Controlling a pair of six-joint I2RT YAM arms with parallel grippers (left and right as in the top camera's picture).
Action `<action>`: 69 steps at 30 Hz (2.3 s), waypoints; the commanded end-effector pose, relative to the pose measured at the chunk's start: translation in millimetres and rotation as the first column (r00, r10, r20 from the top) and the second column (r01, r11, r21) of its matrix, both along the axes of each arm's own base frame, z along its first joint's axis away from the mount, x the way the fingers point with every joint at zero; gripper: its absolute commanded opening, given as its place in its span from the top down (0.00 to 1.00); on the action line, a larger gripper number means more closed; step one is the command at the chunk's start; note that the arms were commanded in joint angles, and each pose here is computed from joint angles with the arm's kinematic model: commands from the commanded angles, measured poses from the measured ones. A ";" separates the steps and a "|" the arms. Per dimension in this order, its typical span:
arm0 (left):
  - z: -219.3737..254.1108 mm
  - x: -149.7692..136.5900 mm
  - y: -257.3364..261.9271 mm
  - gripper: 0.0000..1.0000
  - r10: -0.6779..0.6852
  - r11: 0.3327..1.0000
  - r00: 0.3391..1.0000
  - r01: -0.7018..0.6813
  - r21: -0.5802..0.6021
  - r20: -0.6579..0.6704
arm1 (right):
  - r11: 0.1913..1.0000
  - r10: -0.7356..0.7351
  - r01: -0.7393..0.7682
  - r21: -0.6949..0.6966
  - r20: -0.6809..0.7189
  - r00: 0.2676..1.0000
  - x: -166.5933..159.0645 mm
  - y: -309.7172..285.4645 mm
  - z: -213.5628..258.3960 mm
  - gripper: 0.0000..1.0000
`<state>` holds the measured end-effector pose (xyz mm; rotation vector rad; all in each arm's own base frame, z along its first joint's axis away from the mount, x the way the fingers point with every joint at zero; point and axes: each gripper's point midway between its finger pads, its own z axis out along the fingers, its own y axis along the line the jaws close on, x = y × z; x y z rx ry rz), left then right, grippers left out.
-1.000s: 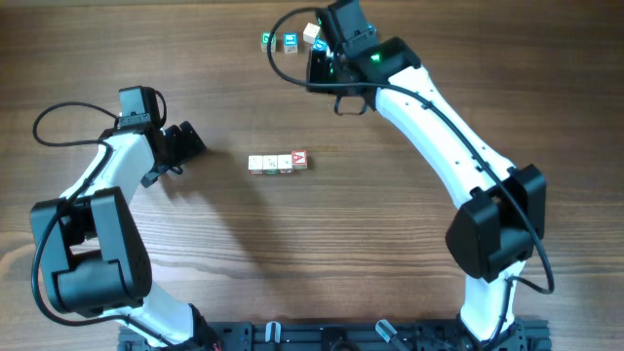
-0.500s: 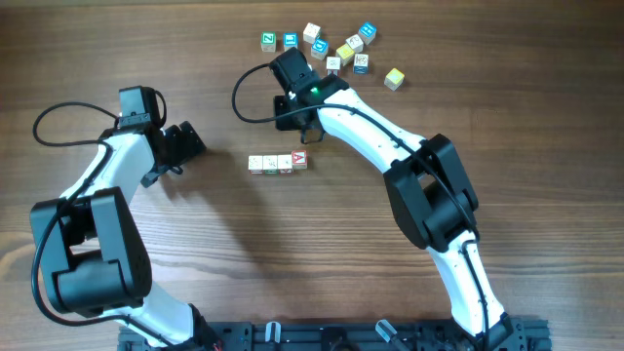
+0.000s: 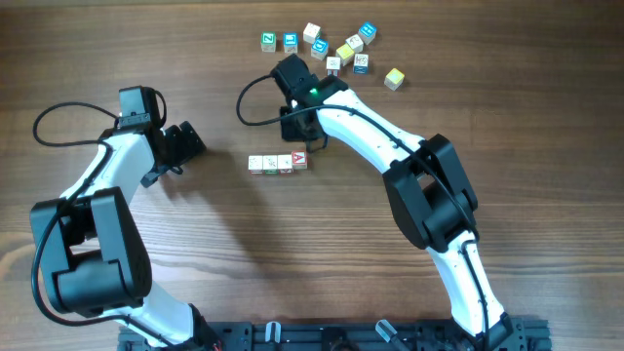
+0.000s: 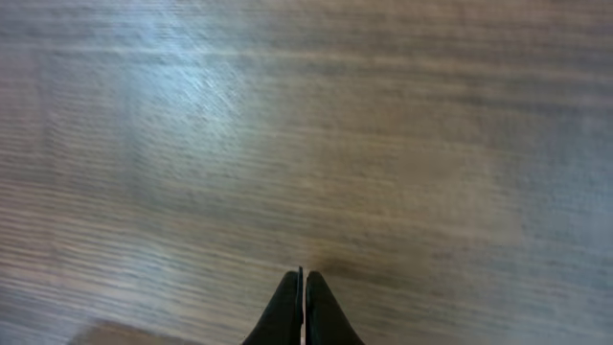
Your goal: Form a horizontal line
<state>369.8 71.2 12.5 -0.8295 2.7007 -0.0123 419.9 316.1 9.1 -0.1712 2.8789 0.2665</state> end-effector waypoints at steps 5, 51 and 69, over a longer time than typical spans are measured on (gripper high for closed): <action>-2.3 -2.0 1.9 0.00 0.010 1.000 1.000 -0.010 0.003 -0.008 | 0.999 0.010 -0.004 0.049 -0.118 0.993 -23.7 7.6 -11.3 0.96; -2.4 -2.1 1.7 0.00 0.010 1.000 1.000 -0.010 0.003 -0.008 | 0.964 -0.238 0.226 -0.141 -0.081 0.968 21.1 -101.8 -16.6 0.00; -2.4 -2.1 1.9 0.00 0.010 1.000 1.000 -0.010 0.003 -0.008 | 0.968 -0.248 0.233 0.096 0.193 0.949 95.8 -63.7 12.6 0.00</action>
